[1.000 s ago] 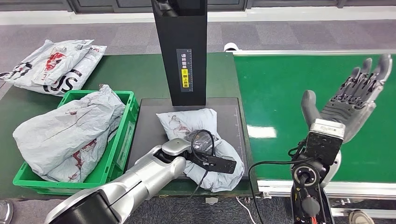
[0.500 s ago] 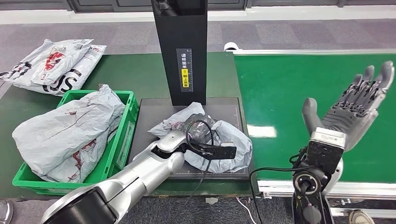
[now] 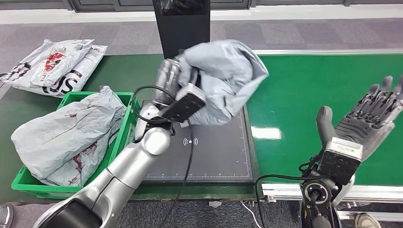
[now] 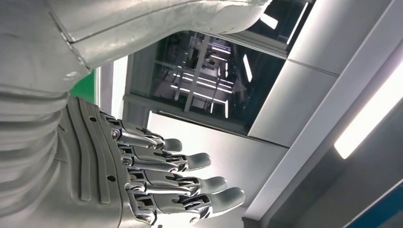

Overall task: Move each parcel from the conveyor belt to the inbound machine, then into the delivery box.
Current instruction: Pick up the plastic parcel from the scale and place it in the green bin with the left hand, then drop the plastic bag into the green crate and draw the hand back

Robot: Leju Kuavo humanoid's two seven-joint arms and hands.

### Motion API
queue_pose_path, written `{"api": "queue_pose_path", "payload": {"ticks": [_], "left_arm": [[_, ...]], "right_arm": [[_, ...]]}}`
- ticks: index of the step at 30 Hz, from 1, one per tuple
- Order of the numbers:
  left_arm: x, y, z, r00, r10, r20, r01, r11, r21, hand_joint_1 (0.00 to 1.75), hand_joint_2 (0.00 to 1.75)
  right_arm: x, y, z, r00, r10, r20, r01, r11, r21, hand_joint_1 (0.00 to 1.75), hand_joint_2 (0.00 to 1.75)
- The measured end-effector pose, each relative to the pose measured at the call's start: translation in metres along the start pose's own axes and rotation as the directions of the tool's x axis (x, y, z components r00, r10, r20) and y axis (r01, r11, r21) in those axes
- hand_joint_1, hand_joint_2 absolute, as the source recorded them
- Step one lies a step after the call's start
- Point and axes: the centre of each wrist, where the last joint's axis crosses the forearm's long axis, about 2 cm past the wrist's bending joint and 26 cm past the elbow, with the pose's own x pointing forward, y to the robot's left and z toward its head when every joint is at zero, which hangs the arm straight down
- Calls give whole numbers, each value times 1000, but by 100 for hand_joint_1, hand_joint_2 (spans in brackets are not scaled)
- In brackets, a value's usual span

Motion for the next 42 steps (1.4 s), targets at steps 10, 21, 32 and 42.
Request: {"api": "queue_pose_path", "payload": {"ticks": [10, 21, 32, 42], "left_arm": [[5, 86, 5, 987, -133, 88, 83, 900, 429, 175, 175], [-38, 159, 31, 883, -450, -131, 453, 745, 490, 175, 175], [-63, 185, 60, 676, -673, -300, 734, 583, 349, 175, 175], [-130, 230, 149, 178, -843, -508, 943, 294, -157, 175, 175]], "right_arm": [[-5, -7, 8, 1000, 17, -10, -17, 1000, 3, 0, 175], [-2, -15, 12, 1000, 24, -9, -24, 1000, -4, 0, 175], [-1, -16, 12, 999, 30, -19, -30, 1000, -5, 0, 175], [1, -17, 10, 999, 49, -23, -49, 999, 18, 0, 175]]}}
